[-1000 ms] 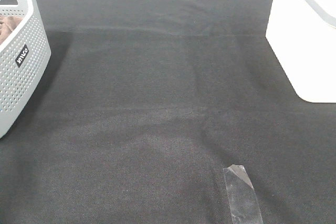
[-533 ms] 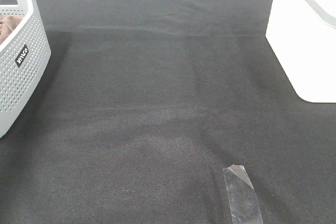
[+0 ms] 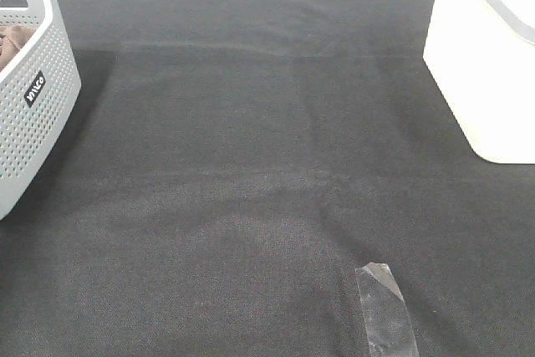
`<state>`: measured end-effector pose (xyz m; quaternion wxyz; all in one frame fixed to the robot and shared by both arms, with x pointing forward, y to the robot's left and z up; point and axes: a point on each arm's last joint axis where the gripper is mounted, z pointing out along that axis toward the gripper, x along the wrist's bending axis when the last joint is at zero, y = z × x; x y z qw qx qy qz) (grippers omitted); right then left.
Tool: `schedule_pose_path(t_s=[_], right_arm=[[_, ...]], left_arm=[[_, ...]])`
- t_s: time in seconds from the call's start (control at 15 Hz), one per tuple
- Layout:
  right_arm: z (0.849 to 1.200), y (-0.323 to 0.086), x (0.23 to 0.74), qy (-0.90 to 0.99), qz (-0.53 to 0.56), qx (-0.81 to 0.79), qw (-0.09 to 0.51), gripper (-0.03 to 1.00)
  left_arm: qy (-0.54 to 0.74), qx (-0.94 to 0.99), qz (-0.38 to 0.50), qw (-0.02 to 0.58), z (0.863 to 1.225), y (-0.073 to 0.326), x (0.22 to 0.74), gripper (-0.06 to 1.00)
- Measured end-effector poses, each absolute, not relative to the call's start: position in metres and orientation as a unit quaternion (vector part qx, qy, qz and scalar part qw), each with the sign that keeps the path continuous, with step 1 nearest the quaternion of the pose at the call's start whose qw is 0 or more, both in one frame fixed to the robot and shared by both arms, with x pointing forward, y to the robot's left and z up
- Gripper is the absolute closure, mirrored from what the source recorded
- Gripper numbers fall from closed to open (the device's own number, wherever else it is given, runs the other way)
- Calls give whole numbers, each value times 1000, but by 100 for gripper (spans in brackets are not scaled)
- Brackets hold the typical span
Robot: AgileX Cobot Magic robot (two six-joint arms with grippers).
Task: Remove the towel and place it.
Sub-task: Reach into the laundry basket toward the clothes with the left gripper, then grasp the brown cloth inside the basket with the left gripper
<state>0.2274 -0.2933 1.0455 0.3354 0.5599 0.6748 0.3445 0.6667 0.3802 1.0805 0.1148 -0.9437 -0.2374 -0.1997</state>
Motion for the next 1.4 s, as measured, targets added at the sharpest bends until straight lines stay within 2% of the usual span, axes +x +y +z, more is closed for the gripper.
schedule_pose_path(t_s=[0.2, 0.47, 0.73, 1.07, 1.13, 1.27, 1.33, 1.4], right_arm=[[1046, -293, 227, 675, 345, 560, 335, 24], [1046, -293, 227, 675, 345, 560, 335, 24], [1046, -293, 227, 675, 345, 560, 335, 24], [1046, -293, 227, 675, 345, 560, 335, 24], [1046, -293, 227, 675, 345, 560, 335, 24], [1046, -293, 227, 675, 345, 560, 335, 24], [1046, -293, 227, 675, 345, 560, 335, 24], [1046, -293, 227, 675, 345, 560, 335, 24]], left_arm=[[-228, -951, -178, 110, 1041, 383, 700, -3], [-226, -959, -139, 99, 1002, 386, 712, -3], [-253, -956, -124, 80, 994, 403, 709, -3], [-265, -956, -117, 45, 990, 400, 710, 1], [-271, -954, -117, 43, 990, 400, 710, 4], [-290, -949, -118, 41, 990, 400, 710, 21], [-306, -944, -118, 40, 990, 400, 710, 34], [-320, -939, -119, 41, 990, 401, 709, 58]])
